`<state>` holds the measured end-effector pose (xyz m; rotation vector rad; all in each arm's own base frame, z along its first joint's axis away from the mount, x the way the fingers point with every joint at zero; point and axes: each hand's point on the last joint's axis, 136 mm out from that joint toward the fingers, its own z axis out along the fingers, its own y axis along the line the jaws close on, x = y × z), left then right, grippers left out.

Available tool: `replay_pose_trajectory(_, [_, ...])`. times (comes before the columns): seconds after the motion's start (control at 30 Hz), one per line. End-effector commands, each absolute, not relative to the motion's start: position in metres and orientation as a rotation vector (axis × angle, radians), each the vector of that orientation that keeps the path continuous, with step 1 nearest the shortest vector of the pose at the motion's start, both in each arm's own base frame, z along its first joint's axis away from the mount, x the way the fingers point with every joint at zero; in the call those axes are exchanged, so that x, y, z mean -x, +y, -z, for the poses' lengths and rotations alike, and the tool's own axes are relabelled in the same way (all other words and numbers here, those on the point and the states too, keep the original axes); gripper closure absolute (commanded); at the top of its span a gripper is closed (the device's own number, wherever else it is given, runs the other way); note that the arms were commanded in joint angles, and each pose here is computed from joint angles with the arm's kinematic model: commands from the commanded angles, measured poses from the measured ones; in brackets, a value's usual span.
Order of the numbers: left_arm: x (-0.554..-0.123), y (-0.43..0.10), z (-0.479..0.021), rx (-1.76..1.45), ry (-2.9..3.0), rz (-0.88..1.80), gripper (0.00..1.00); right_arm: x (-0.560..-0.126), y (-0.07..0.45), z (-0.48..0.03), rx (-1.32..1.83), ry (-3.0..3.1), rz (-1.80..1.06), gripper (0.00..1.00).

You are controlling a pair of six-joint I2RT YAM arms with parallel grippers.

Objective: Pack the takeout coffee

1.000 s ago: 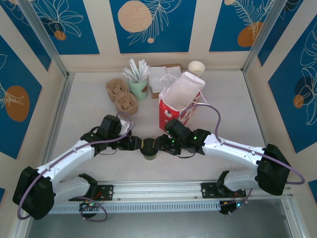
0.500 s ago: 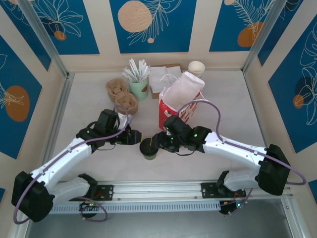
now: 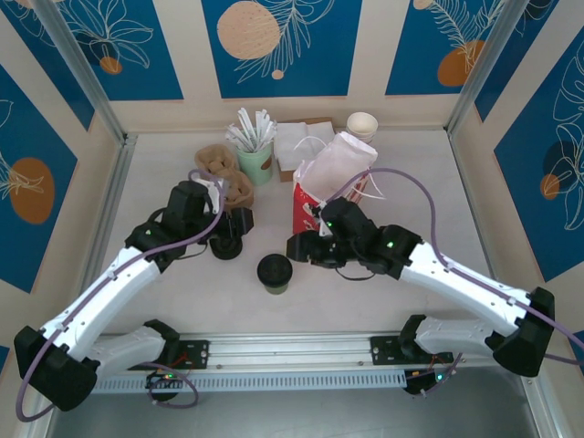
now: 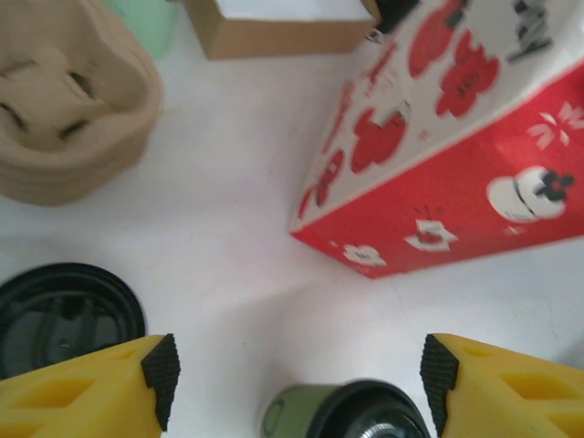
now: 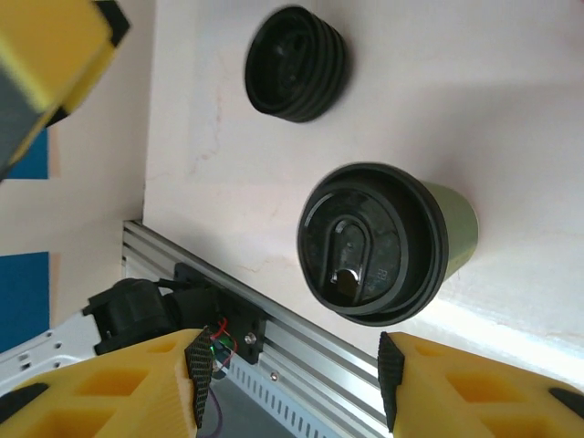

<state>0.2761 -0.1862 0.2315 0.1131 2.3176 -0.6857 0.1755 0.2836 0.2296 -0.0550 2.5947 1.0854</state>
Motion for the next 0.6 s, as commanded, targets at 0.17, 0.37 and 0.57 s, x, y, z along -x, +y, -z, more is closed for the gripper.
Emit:
replay_pose_trajectory(0.17, [-0.333, -0.139, -0.241, 0.152, 2.262, 0.42, 0.26, -0.184, 0.251, -0.287, 0.179, 2.406, -1.084, 0.46])
replay_pose_trajectory(0.37, [-0.369, -0.116, -0.227, 0.337, 2.252, 0.462, 0.26, -0.207, 0.221, -0.312, 0.106, 2.337, -1.122, 0.46])
replay_pose_trajectory(0.57, [-0.397, -0.103, -0.198, 0.472, 2.285, 0.537, 0.28, -0.229, 0.195, -0.323, 0.007, 2.293, -1.203, 0.46])
